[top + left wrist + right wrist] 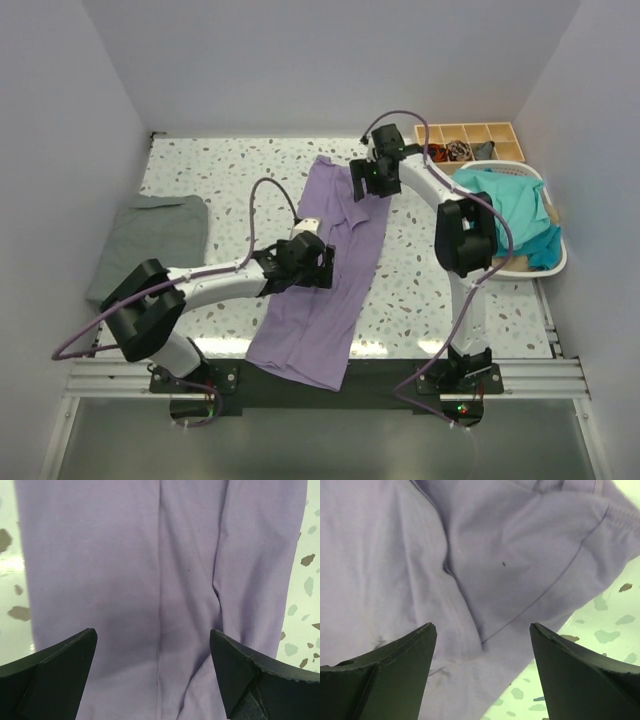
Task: Fold and stack the t-shirts
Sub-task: Fold the tshirt
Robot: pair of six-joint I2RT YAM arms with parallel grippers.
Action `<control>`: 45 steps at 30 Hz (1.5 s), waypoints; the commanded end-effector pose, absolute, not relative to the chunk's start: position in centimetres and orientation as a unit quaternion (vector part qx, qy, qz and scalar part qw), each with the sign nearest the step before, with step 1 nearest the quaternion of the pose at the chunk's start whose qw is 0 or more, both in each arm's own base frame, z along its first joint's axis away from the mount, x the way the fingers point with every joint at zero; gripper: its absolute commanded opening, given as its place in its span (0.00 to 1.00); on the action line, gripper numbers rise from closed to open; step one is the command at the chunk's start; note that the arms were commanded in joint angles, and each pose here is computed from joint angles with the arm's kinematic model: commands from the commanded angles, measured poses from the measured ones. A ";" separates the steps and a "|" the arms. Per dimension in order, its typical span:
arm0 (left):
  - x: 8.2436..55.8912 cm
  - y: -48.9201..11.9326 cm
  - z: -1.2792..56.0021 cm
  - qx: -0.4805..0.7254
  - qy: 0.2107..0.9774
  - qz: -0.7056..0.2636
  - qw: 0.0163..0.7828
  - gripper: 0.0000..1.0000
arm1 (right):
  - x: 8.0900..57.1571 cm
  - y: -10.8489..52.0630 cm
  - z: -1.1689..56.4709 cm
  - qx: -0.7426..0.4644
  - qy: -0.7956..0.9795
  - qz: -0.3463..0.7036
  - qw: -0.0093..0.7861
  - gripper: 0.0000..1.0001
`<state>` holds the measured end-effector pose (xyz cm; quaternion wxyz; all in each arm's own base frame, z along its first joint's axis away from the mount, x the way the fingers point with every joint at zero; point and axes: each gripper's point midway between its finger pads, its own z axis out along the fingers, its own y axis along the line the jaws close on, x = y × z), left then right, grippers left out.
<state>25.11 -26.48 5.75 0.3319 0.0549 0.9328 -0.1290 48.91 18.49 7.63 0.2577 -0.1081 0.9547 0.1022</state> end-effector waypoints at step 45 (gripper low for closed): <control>41.1 -25.8 19.3 0.060 0.841 -0.196 0.501 1.00 | 44.0 19.2 16.2 -0.087 0.923 0.197 0.319 0.82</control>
